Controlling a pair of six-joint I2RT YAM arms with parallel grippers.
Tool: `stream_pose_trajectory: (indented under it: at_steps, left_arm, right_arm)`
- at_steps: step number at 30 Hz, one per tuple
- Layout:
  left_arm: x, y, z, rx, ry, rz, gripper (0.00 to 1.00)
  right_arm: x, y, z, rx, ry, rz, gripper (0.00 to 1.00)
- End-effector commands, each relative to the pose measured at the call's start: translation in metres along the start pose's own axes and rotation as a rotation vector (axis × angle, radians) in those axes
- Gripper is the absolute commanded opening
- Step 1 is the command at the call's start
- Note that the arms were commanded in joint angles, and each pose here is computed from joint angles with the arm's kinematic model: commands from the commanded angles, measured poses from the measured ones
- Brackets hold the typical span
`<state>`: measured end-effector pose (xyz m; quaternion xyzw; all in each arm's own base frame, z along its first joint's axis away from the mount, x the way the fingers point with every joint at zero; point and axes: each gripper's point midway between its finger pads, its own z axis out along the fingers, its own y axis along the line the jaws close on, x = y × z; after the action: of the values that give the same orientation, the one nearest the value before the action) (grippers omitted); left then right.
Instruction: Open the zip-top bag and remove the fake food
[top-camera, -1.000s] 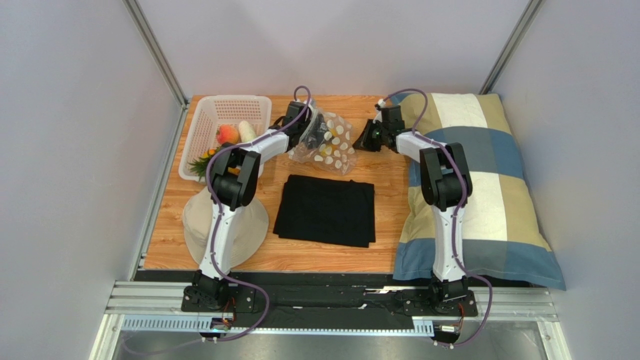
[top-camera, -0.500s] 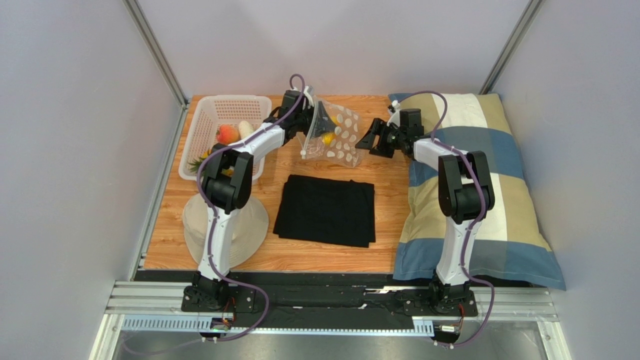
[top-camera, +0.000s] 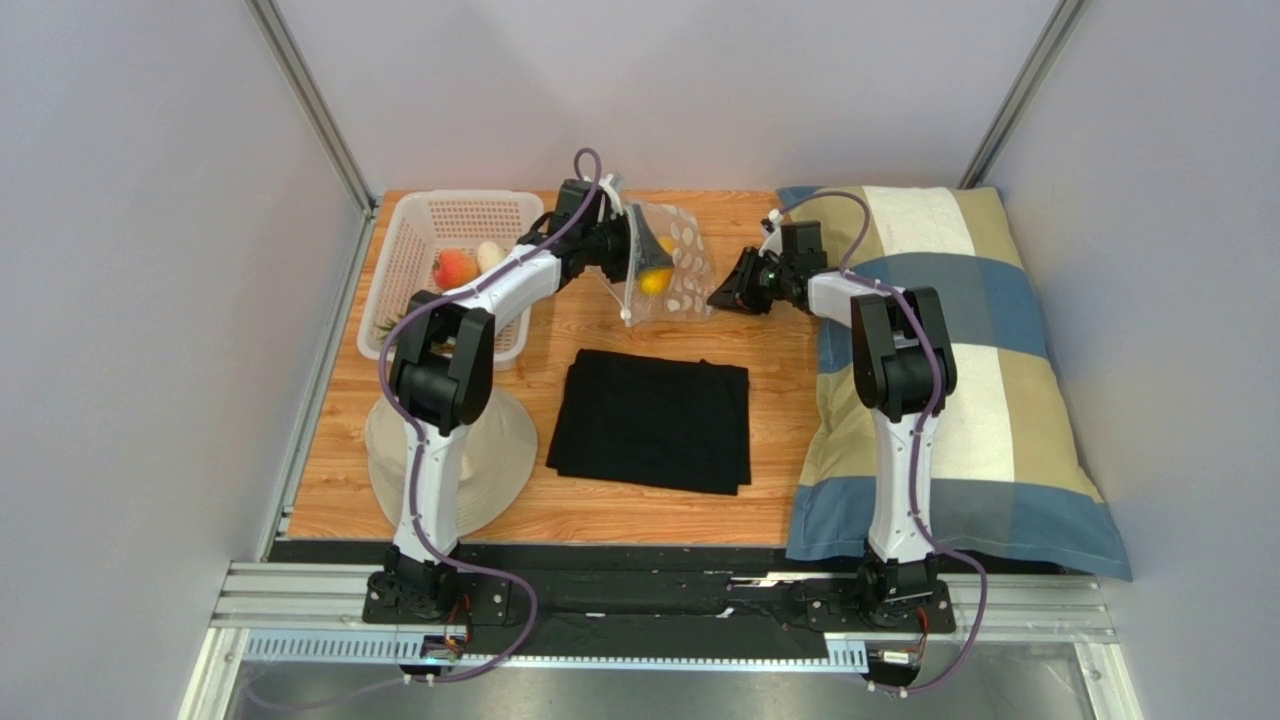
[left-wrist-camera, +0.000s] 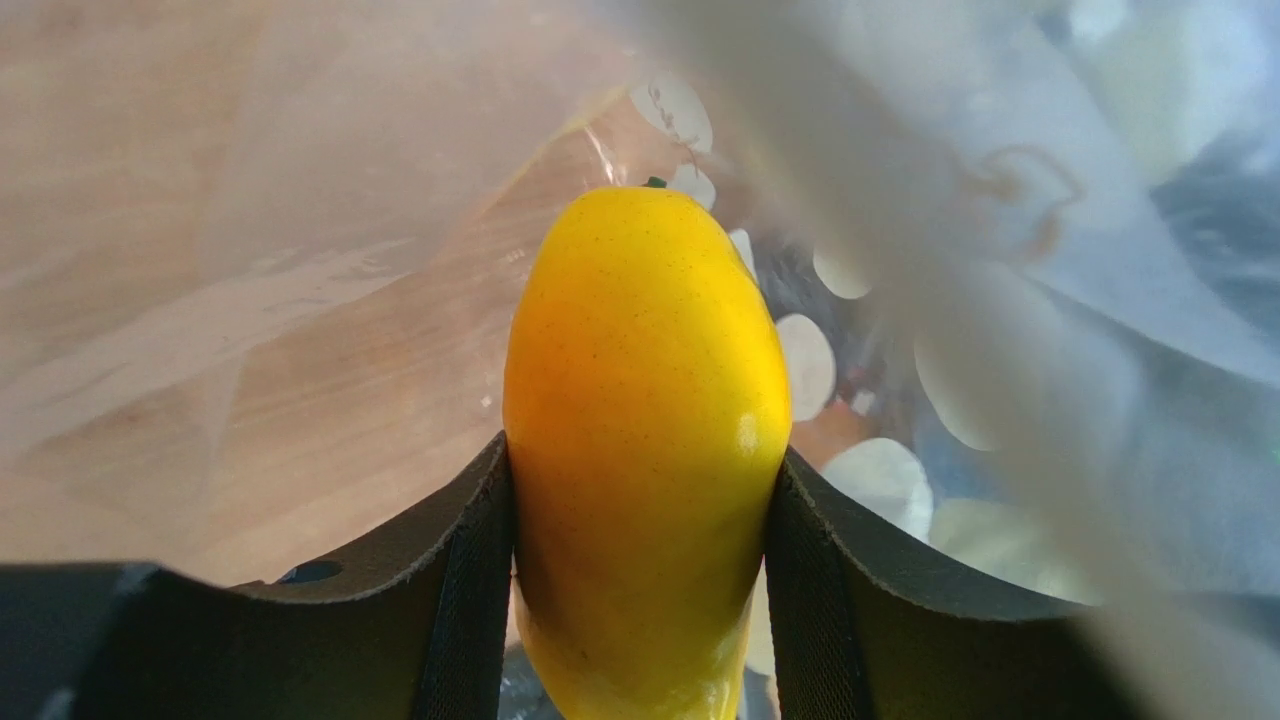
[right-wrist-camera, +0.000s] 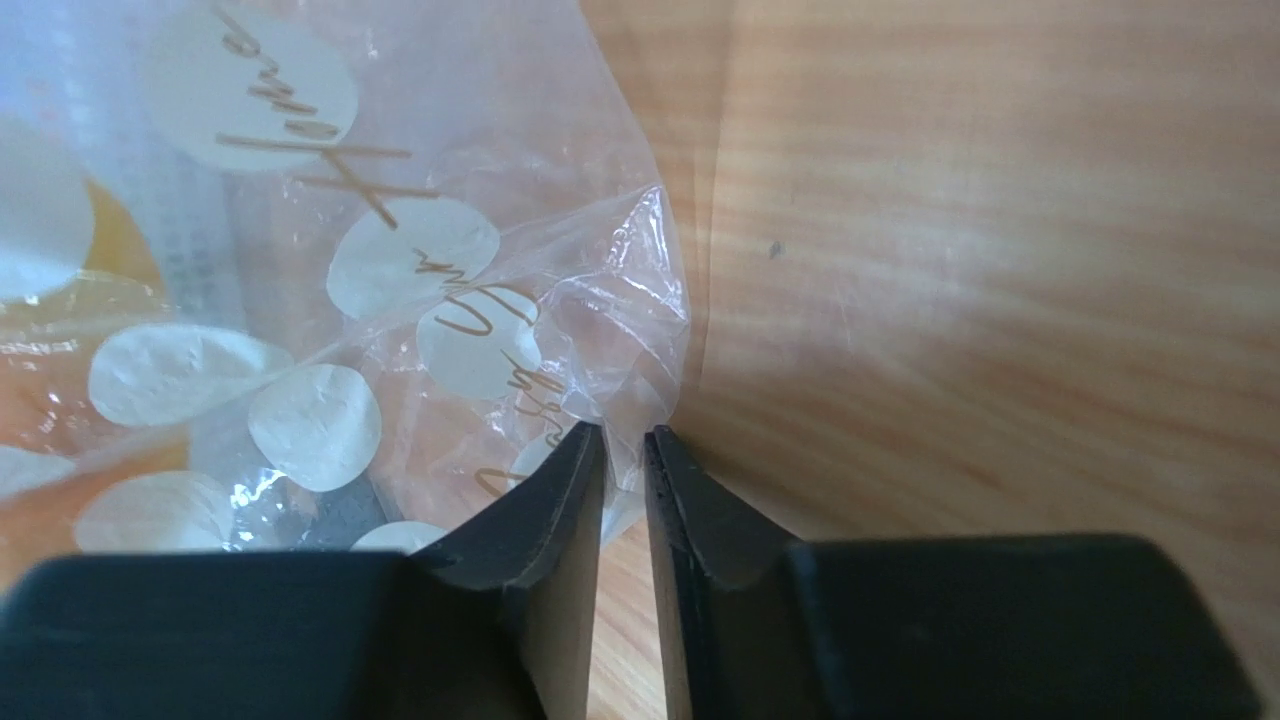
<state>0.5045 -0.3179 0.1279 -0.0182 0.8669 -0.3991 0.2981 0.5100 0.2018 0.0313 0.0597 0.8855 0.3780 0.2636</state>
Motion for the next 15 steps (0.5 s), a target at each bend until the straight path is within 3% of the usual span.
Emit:
stream_pose_trajectory:
  at_steps: [1, 4, 7, 8, 10, 11, 15]
  left_arm:
    - [-0.008, -0.028, -0.027, 0.050, 0.003, 0.031, 0.00]
    - [-0.009, -0.023, -0.037, 0.015, 0.006, 0.031, 0.00]
    - [-0.010, -0.006, -0.060, -0.043, -0.009, 0.007, 0.00]
    - [0.006, 0.014, -0.065, -0.078, 0.017, -0.033, 0.00]
    - [-0.009, 0.020, -0.094, -0.054, -0.054, -0.076, 0.00]
    - [0.004, 0.037, -0.101, -0.071, -0.039, -0.111, 0.00]
    - [0.000, 0.049, -0.148, -0.136, -0.082, -0.075, 0.00]
  right_arm:
    - [-0.002, 0.002, 0.020, 0.016, 0.001, 0.048, 0.19]
    - [-0.008, 0.006, 0.018, 0.029, -0.034, 0.054, 0.00]
    - [-0.019, 0.002, 0.010, 0.081, -0.109, 0.056, 0.00]
    - [-0.027, -0.005, 0.007, 0.114, -0.143, 0.059, 0.00]
    - [-0.042, -0.012, 0.000, 0.159, -0.204, 0.072, 0.00]
    - [-0.051, -0.022, -0.006, 0.182, -0.232, 0.087, 0.00]
    - [-0.071, -0.051, -0.015, 0.260, -0.275, 0.124, 0.00]
